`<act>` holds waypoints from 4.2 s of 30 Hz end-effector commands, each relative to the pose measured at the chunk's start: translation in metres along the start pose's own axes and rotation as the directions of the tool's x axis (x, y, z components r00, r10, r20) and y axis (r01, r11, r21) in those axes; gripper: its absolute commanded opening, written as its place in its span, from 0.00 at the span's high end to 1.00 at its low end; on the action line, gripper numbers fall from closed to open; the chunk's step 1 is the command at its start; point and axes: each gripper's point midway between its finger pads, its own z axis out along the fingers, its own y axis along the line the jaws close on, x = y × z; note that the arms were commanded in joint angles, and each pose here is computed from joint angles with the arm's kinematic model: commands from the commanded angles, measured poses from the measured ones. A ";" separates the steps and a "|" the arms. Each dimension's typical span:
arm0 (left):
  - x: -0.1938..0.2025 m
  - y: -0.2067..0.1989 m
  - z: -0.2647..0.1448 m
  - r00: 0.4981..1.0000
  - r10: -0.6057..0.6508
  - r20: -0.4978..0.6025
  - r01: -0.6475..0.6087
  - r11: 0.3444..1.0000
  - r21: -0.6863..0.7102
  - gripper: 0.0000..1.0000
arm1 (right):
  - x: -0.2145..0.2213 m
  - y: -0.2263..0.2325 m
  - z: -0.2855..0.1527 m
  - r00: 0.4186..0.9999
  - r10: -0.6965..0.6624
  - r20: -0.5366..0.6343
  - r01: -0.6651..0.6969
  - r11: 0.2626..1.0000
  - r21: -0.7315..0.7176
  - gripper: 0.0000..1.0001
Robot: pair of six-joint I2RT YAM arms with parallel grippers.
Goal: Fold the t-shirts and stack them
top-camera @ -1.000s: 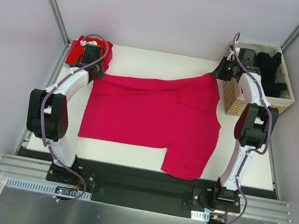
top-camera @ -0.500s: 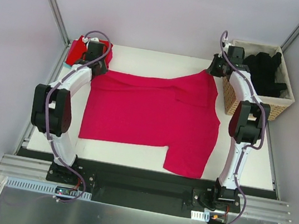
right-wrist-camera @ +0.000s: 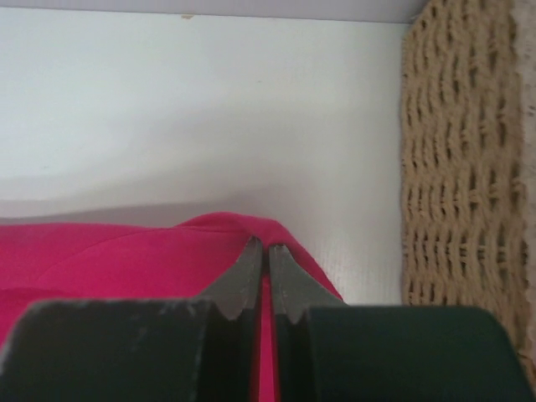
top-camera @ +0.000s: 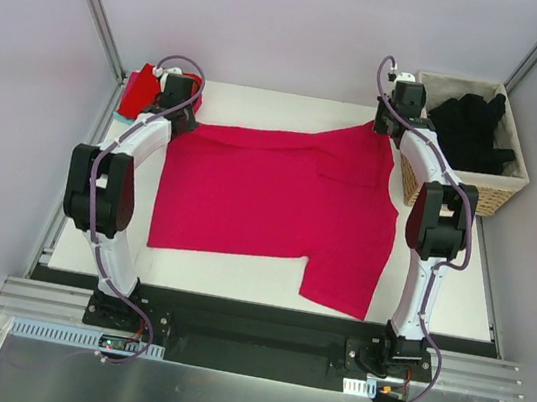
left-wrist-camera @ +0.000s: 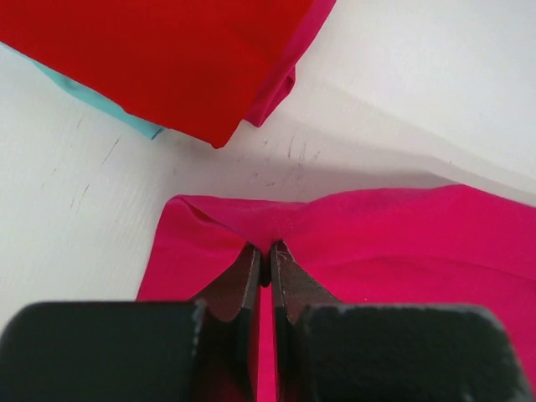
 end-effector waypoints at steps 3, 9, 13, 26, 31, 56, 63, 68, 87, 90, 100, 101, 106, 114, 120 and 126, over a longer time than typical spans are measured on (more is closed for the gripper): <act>-0.038 -0.009 -0.013 0.991 -0.037 0.131 0.042 0.998 -0.037 1.00 | -0.046 -0.024 -0.020 0.993 0.005 0.116 -0.021 0.991 0.132 0.97; -0.048 -0.006 -0.012 0.986 -0.039 0.163 0.051 0.996 -0.068 0.97 | -0.043 -0.019 -0.013 0.994 0.025 0.108 -0.035 0.995 0.095 0.44; -0.065 -0.012 -0.020 0.980 -0.044 0.196 0.054 0.997 -0.048 0.86 | -0.054 -0.019 -0.018 0.990 0.029 0.136 -0.042 0.994 0.097 0.40; -0.106 -0.006 -0.096 0.941 -0.064 0.333 0.067 0.998 0.002 0.66 | -0.109 0.020 -0.102 0.963 0.035 0.268 0.000 0.992 -0.129 0.38; -0.054 -0.020 -0.115 0.988 -0.028 0.153 0.005 0.989 0.147 0.68 | -0.053 0.032 -0.116 0.992 0.094 0.089 -0.071 0.969 -0.235 0.39; 0.191 0.058 -0.151 0.850 -0.045 -0.525 0.054 0.999 0.001 1.00 | 0.239 0.070 -0.214 0.640 0.172 -0.749 -0.259 0.966 0.001 0.92; 0.208 0.064 -0.142 0.823 -0.075 -0.562 0.053 0.997 -0.055 1.00 | 0.269 0.075 -0.229 0.588 0.140 -0.796 -0.175 0.984 0.043 0.99; 0.217 0.066 -0.132 0.819 -0.083 -0.567 0.056 0.996 -0.065 1.00 | 0.284 0.077 -0.221 0.570 0.157 -0.806 -0.179 0.982 0.064 1.00; 0.246 0.072 -0.119 0.787 -0.095 -0.610 0.059 0.995 -0.079 1.00 | 0.300 0.077 -0.224 0.506 0.150 -0.850 -0.147 0.985 0.086 1.00; 0.249 0.074 -0.129 0.755 -0.117 -0.645 0.059 0.992 -0.111 1.00 | 0.308 0.078 -0.231 0.475 0.161 -0.865 -0.149 0.984 0.101 1.00; 0.239 0.104 -0.183 0.637 -0.246 -0.731 0.011 0.951 -0.310 1.00 | 0.295 0.080 -0.240 0.494 0.149 -0.857 -0.144 0.986 0.088 1.00; 0.233 0.105 -0.188 0.642 -0.252 -0.724 0.018 0.949 -0.314 1.00 | 0.293 0.080 -0.241 0.499 0.150 -0.854 -0.146 0.985 0.087 1.00; 0.210 0.118 -0.206 0.678 -0.260 -0.687 0.038 0.946 -0.321 1.00 | 0.284 0.080 -0.245 0.513 0.136 -0.848 -0.144 0.987 0.071 1.00; 0.167 0.081 -0.201 0.799 -0.200 -0.567 0.193 0.978 -0.074 1.00 | 0.280 0.085 -0.236 0.515 0.120 -0.848 -0.136 0.989 0.058 1.00; 0.201 0.072 -0.177 0.775 -0.200 -0.599 0.244 0.970 -0.008 1.00 | 0.279 0.095 -0.224 0.549 0.128 -0.826 -0.148 0.987 0.055 1.00; 0.237 0.084 -0.159 0.738 -0.206 -0.642 0.226 0.973 -0.053 1.00 | 0.277 0.108 -0.223 0.602 0.150 -0.784 -0.208 0.978 0.027 0.99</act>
